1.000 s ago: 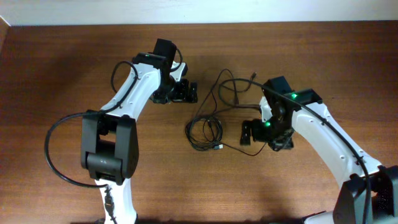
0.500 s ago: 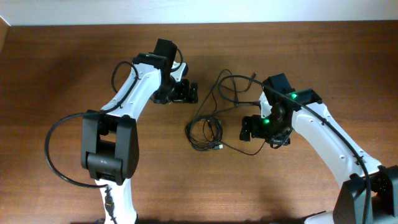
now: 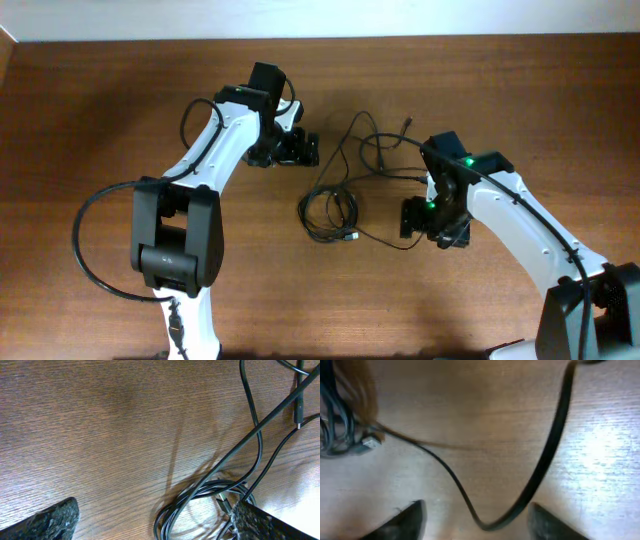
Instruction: Untangle cables
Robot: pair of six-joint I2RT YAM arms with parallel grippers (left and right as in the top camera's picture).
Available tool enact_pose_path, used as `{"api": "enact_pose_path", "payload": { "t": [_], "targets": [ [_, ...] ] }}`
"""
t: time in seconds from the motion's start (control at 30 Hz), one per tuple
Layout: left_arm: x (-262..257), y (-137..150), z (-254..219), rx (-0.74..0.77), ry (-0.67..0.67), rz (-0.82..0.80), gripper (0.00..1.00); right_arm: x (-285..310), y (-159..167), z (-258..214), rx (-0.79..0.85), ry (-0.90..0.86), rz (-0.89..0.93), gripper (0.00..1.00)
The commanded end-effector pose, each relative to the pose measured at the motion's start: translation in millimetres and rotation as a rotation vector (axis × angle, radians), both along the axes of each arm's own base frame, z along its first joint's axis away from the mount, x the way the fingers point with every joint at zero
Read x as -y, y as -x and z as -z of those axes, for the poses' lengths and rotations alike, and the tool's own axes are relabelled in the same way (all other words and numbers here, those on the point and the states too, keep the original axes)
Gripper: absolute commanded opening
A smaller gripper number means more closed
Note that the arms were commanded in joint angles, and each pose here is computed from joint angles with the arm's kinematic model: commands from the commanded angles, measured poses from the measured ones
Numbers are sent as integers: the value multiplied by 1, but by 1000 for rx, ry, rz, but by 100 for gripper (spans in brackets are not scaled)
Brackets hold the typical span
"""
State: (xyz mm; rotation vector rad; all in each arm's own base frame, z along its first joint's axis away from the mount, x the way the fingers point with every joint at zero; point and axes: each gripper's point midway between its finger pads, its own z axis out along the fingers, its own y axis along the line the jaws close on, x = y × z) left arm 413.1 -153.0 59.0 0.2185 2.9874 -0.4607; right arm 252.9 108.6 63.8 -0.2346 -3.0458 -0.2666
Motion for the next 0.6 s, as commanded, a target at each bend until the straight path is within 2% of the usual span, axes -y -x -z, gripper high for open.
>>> {"api": "enact_pose_path", "payload": {
  "t": [0.0,0.07,0.1,0.13,0.17,0.23,0.4,0.57],
  "targets": [
    [1,1,-5,13,3,3,100,4,-2,2,15,26,39,44],
    [1,1,-5,13,3,3,100,4,-4,1,22,23,39,26],
    [1,1,-5,13,3,3,100,4,-5,1,24,23,38,24],
    [1,1,-5,13,2,3,99,3,-5,1,25,23,38,8],
    [1,1,-5,13,3,3,99,4,-3,1,20,24,33,4],
    [1,1,-5,13,3,3,99,10,0,-11,18,36,-16,4],
    [1,0,-5,14,3,3,99,18,-7,-83,102,58,-4,4],
    [1,1,-5,13,2,3,99,45,-7,-88,113,207,0,4]
  ]
}}
